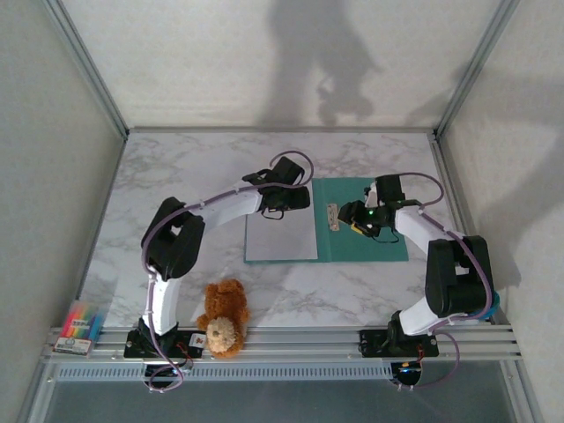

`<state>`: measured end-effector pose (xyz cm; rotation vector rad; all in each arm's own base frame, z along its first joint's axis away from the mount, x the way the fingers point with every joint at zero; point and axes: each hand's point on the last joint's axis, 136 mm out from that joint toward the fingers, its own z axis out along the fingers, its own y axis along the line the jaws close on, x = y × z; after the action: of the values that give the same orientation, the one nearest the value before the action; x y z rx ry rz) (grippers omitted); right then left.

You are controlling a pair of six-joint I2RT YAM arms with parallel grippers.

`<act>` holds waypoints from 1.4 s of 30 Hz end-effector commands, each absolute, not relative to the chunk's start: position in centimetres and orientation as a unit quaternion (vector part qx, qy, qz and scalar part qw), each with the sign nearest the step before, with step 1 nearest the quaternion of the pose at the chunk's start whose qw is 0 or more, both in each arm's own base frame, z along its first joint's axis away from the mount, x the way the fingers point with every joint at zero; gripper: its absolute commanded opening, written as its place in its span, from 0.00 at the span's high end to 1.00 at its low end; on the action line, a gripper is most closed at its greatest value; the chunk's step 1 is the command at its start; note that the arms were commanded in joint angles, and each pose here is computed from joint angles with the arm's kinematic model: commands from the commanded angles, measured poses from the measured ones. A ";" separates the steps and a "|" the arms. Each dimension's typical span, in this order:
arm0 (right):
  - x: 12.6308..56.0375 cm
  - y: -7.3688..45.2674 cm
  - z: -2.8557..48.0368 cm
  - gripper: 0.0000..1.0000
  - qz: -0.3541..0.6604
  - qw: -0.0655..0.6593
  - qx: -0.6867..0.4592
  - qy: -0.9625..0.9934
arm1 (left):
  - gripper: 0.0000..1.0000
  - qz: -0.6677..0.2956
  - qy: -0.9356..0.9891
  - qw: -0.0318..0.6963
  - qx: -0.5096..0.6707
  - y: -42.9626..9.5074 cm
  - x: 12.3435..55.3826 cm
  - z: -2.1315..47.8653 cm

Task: Put the files into the folder

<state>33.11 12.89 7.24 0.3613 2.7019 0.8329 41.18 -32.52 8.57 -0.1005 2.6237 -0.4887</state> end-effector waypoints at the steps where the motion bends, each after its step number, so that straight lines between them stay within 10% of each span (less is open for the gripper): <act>1: 32.3 12.2 6.2 0.45 0.272 0.128 0.154 0.941 | 0.27 -0.172 0.959 0.224 -0.020 -33.4 41.2 7.8; 42: 28.5 10.6 1.6 0.49 0.254 0.159 0.170 0.939 | 0.26 -0.094 0.977 0.189 -0.015 -30.7 39.8 2.9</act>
<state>29.63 10.99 2.74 0.4979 2.6495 0.7581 40.15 -31.35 2.58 -0.0251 2.7630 -0.3008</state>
